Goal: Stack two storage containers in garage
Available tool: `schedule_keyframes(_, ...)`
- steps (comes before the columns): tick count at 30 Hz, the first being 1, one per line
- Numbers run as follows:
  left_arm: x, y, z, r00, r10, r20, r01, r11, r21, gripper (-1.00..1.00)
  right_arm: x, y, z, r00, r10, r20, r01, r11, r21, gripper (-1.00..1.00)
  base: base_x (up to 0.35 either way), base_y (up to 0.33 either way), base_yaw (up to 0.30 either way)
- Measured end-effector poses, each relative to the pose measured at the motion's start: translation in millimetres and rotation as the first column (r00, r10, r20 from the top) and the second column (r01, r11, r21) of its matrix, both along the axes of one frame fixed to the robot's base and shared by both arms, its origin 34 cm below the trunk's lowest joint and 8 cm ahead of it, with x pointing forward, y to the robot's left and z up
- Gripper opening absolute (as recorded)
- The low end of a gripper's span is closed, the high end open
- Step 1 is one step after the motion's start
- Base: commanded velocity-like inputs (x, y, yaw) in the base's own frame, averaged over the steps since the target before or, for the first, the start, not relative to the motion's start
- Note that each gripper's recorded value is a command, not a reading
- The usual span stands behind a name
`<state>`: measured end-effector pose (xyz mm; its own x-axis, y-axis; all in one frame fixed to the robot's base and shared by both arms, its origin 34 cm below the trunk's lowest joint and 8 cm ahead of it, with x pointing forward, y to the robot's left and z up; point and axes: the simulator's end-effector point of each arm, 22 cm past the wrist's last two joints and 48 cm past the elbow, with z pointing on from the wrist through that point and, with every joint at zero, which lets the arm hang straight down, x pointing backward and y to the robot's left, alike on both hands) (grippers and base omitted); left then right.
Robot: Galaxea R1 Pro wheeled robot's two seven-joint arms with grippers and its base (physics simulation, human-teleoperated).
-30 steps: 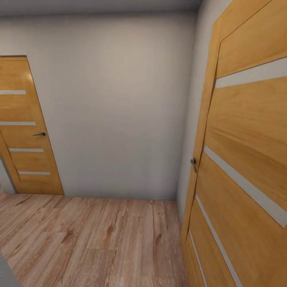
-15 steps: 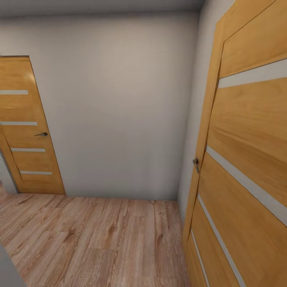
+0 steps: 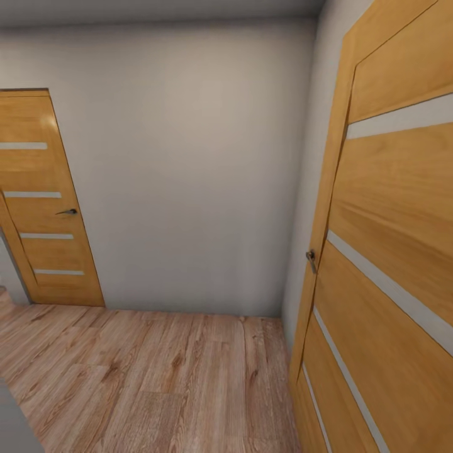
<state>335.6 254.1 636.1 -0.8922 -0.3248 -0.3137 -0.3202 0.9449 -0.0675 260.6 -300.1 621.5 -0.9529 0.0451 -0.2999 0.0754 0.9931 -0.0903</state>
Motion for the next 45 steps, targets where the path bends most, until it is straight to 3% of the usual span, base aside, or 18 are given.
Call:
schedule_keyframes(20,-0.9,-1.8,-0.2,1.0,-0.001,-0.003,0.001,1.0,-0.002,1.0,-0.8,4.6,-0.5,1.0,0.006,-0.004,-0.006,1.0,0.005,1.0,0.01,0.0,0.0)
schedule_keyframes(45,-2.1,3.2,-0.4,1.0,0.003,-0.007,-0.003,1.0,0.002,1.0,-1.7,4.6,-0.5,1.0,0.007,-0.006,-0.007,1.0,0.005,1.0,0.309,0.0,0.0)
